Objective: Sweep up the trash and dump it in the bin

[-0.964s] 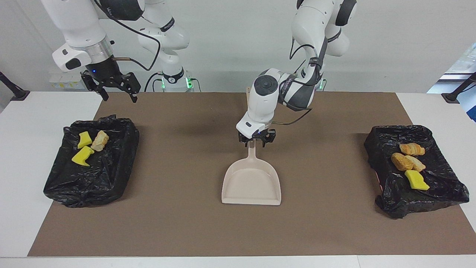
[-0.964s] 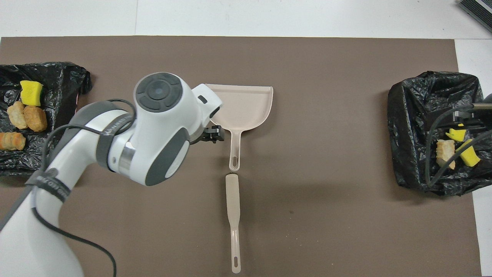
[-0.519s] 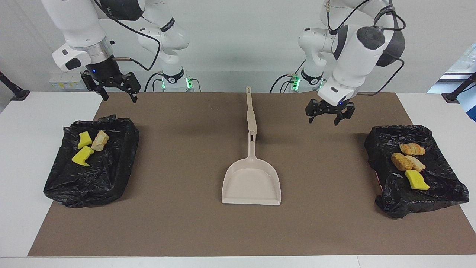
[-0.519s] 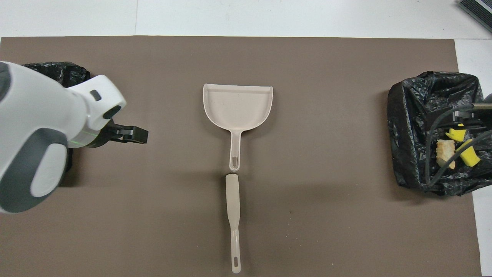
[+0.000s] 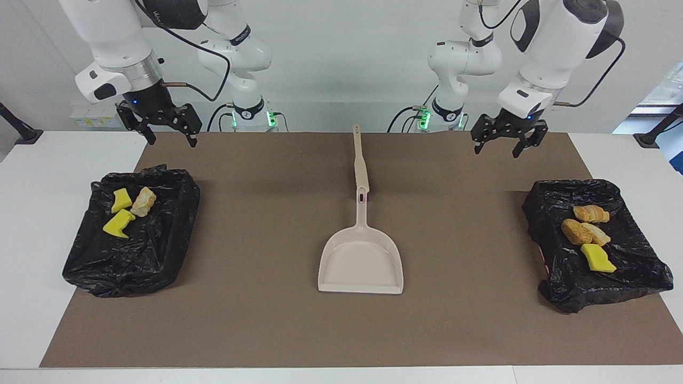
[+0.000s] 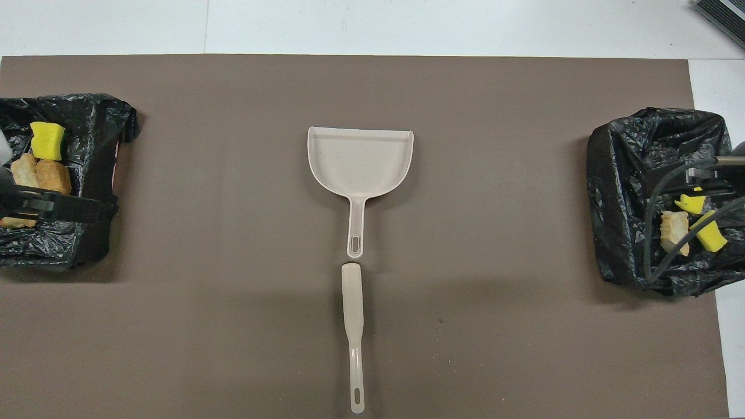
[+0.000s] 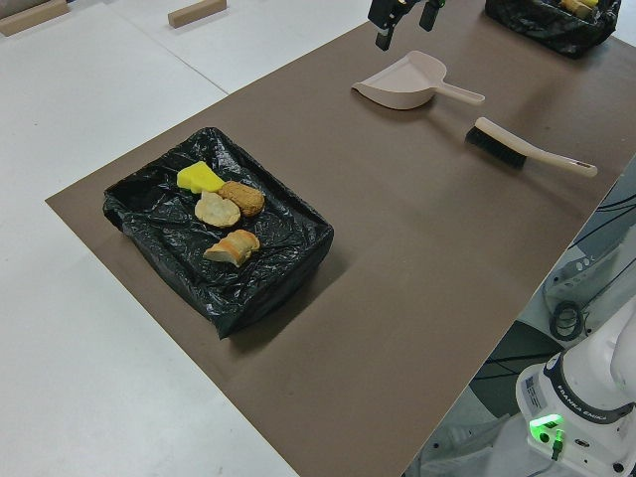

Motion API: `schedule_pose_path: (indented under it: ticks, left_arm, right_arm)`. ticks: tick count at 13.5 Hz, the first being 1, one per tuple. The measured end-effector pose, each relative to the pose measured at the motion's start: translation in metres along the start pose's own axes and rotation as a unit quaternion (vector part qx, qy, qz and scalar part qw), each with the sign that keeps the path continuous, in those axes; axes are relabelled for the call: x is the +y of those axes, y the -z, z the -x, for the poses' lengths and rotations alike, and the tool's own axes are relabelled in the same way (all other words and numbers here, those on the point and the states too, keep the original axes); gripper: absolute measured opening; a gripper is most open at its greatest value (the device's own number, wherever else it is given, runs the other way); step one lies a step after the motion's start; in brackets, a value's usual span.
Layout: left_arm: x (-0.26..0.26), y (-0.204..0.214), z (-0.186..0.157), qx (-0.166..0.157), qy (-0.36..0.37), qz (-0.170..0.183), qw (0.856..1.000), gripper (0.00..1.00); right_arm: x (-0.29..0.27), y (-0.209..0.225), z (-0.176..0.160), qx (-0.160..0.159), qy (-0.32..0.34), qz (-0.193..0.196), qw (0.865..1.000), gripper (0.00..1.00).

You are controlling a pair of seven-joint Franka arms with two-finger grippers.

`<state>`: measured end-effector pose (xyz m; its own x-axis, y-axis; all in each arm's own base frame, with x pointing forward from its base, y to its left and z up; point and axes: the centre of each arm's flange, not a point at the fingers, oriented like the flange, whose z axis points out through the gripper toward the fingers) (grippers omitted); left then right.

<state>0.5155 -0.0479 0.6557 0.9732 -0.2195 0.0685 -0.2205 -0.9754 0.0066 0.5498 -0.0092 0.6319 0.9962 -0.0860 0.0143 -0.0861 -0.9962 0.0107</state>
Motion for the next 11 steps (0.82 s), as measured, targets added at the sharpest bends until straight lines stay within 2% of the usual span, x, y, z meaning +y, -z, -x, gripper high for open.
schedule_pose_path:
  ticks: [3, 6, 11]
  left_arm:
    - [-0.014, 0.019, -0.01, -0.017, -0.013, -0.009, 1.0, 1.0]
    - [-0.015, 0.018, -0.028, -0.026, -0.016, -0.007, 1.0, 1.0]
    - [-0.012, 0.017, -0.019, -0.037, -0.017, -0.004, 0.999, 1.0]
  right_arm:
    - [0.0, 0.0, 0.0, 0.0, 0.0, 0.0, 1.0, 1.0]
    - [0.0, 0.0, 0.0, 0.0, 0.0, 0.0, 1.0, 1.0]
    - [0.0, 0.0, 0.0, 0.0, 0.0, 0.0, 1.0, 1.0]
